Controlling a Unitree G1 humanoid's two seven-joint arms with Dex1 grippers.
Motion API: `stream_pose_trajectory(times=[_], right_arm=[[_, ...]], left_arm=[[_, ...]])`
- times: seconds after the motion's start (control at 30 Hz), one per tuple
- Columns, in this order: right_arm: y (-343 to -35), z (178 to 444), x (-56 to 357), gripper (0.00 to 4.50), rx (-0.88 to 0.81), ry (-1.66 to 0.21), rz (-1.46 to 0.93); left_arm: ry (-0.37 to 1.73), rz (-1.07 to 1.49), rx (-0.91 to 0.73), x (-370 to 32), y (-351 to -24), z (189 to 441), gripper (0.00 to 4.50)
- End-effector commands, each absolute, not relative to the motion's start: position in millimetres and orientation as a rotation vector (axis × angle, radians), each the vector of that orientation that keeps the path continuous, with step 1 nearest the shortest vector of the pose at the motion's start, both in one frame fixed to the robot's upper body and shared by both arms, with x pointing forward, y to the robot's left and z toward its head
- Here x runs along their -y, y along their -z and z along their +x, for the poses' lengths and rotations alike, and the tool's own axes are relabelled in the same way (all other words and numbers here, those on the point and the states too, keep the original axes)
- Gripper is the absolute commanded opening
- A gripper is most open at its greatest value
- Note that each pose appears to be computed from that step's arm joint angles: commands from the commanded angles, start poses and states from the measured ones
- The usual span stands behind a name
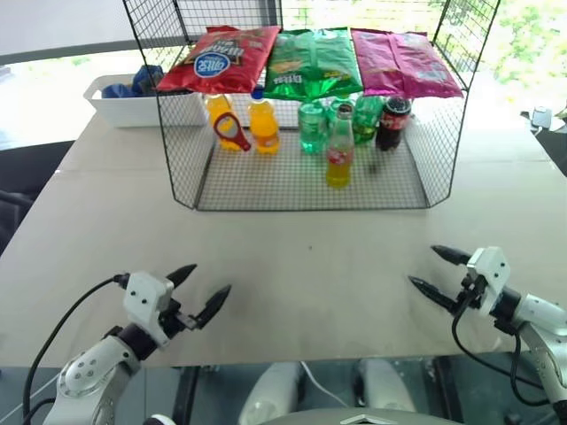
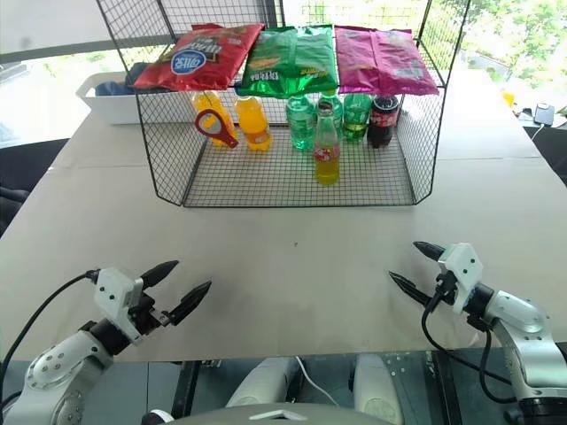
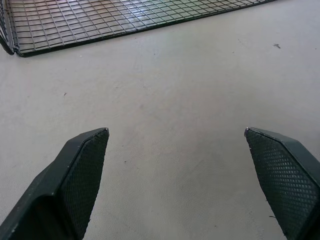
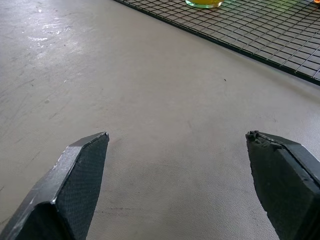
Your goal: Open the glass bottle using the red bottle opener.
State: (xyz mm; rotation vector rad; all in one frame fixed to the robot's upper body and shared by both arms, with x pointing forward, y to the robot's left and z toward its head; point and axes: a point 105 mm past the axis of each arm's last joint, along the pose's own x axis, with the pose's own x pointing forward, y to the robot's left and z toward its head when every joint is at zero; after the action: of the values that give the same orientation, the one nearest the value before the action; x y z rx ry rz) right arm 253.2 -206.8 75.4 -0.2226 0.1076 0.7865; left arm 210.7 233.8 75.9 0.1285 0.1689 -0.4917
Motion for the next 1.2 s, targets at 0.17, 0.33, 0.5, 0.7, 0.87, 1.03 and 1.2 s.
stream_pose_trajectory(times=[0.17,0.33,0.5,0.7,0.87,1.03,1.2], right_arm=[[-89.8,253.6,206.8,4.45,-0.069,-0.779,-0.243],[-91.4,256.5,206.1,4.45,-0.063,-0.777,-0.244],[-90.8,256.4,206.4,4.45,-0.065,-0.776,-0.244],[-89.8,255.4,206.7,4.45,-0.066,-0.774,-0.245],[-88.3,253.9,205.6,4.45,-0.065,-0.775,-0.243],[-85.3,257.1,198.0,4.45,-0.06,-0.786,-0.248],[-90.5,264.2,177.0,4.45,-0.009,-0.814,-0.224]], left_arm=[[0.5,0.142,-0.161,-231.6,-75.9,211.8,4.5],[0.503,0.146,-0.151,-230.5,-76.6,215.0,4.5],[0.504,0.145,-0.15,-230.8,-75.9,215.9,4.5],[0.507,0.147,-0.151,-230.1,-75.4,215.8,4.5],[0.495,0.14,-0.132,-230.5,-78.2,218.3,4.5],[0.453,0.112,-0.064,-228.5,-90.5,233.5,4.5],[0.362,0.135,0.013,-231.4,-101.8,262.8,4.5]])
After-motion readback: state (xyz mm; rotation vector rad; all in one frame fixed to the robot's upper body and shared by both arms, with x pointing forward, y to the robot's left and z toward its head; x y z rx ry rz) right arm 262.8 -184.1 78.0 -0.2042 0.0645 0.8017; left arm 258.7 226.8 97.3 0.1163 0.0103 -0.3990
